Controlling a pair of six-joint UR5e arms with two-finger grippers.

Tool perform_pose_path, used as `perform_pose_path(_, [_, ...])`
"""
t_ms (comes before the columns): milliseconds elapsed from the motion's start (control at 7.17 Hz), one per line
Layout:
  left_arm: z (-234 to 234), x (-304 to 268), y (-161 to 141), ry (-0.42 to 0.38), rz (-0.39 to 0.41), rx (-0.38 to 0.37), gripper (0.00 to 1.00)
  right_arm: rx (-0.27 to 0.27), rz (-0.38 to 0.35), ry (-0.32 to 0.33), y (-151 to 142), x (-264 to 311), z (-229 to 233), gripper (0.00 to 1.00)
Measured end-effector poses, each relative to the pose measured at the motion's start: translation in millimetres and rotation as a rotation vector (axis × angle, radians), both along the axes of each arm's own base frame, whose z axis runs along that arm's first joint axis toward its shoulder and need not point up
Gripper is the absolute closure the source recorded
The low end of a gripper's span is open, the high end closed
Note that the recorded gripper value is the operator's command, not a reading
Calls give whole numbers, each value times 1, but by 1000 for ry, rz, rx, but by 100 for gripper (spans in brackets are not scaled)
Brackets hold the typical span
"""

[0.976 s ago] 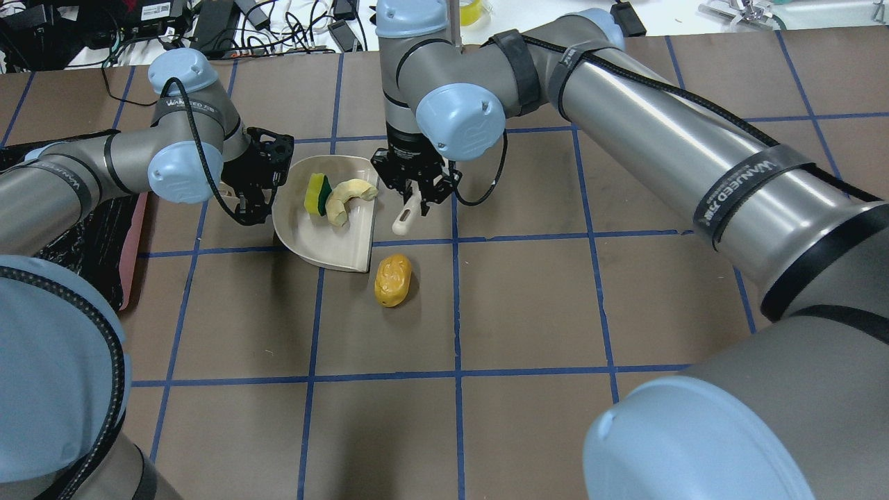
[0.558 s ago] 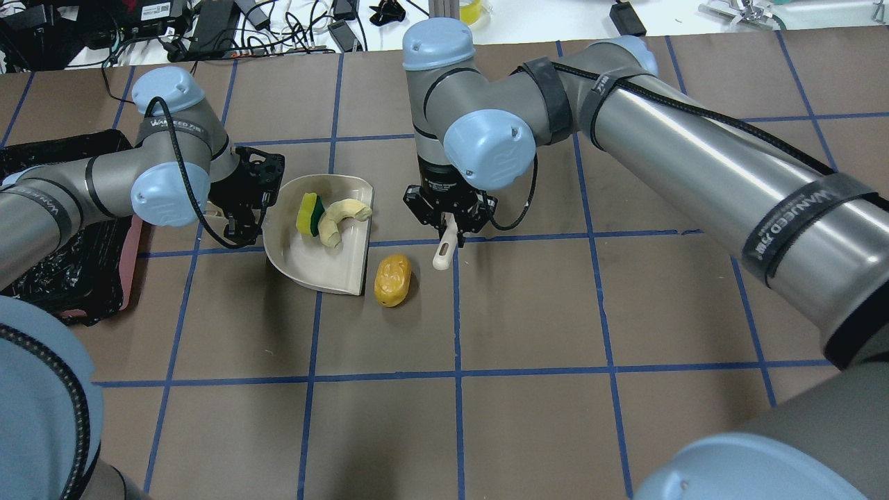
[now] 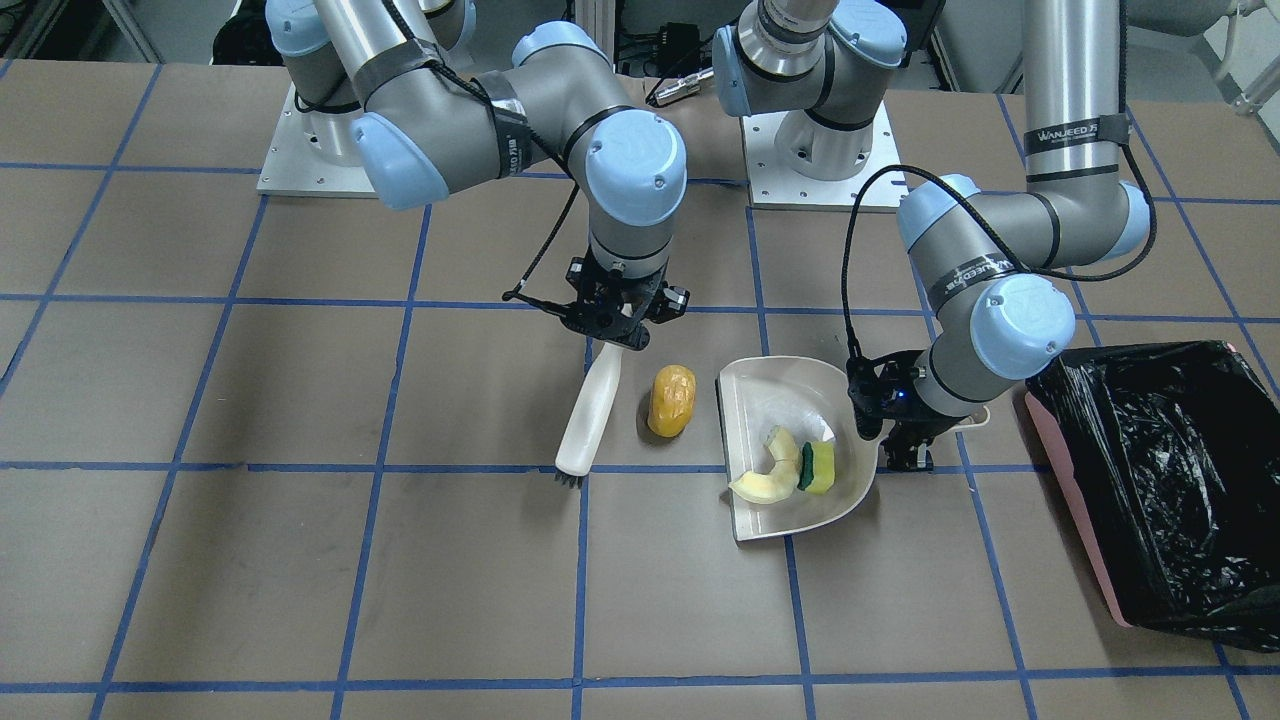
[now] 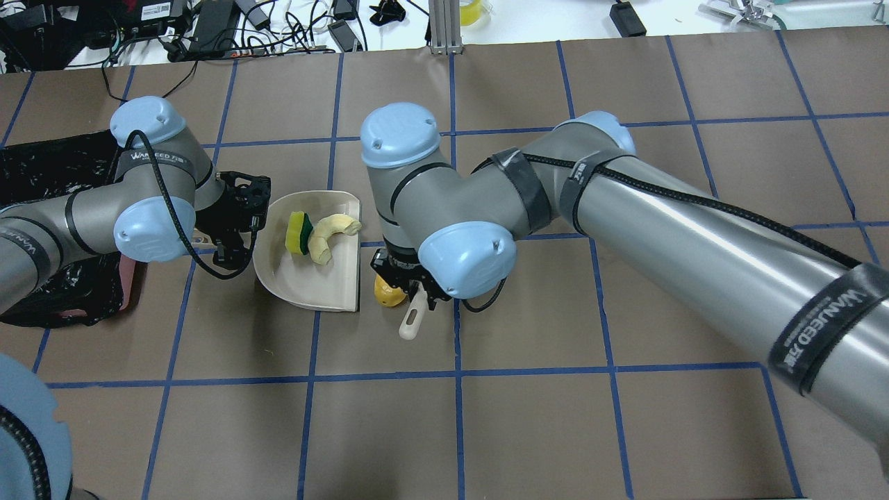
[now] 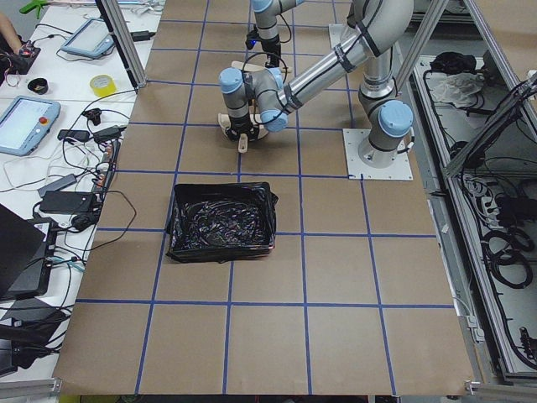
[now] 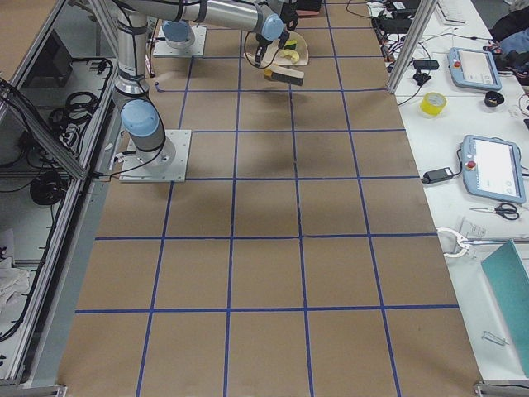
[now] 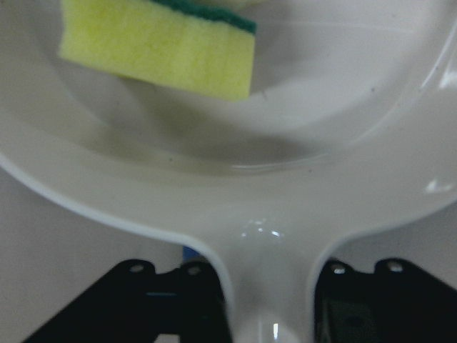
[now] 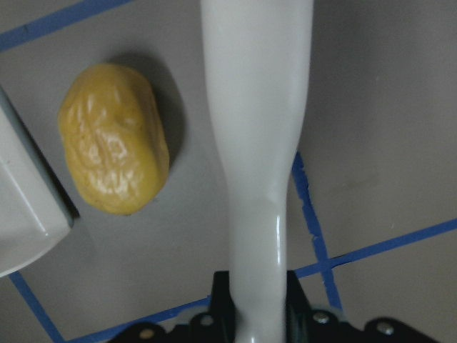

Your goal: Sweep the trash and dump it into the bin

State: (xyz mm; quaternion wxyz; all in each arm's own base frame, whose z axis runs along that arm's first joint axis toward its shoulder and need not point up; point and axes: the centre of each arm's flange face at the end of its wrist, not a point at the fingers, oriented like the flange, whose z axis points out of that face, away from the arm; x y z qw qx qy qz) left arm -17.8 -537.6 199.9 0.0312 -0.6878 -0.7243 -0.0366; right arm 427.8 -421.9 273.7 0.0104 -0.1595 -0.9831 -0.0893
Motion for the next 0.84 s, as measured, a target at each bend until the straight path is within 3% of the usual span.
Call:
perform_pose_path(558, [-4,-2,12,-1,8,-9,100,-18,-7,-13,40,13,-37,100])
perform_pose_path(837, [-4,-1,10,-2,9,-11,100,-72,-95,-38,37,21,-36,100])
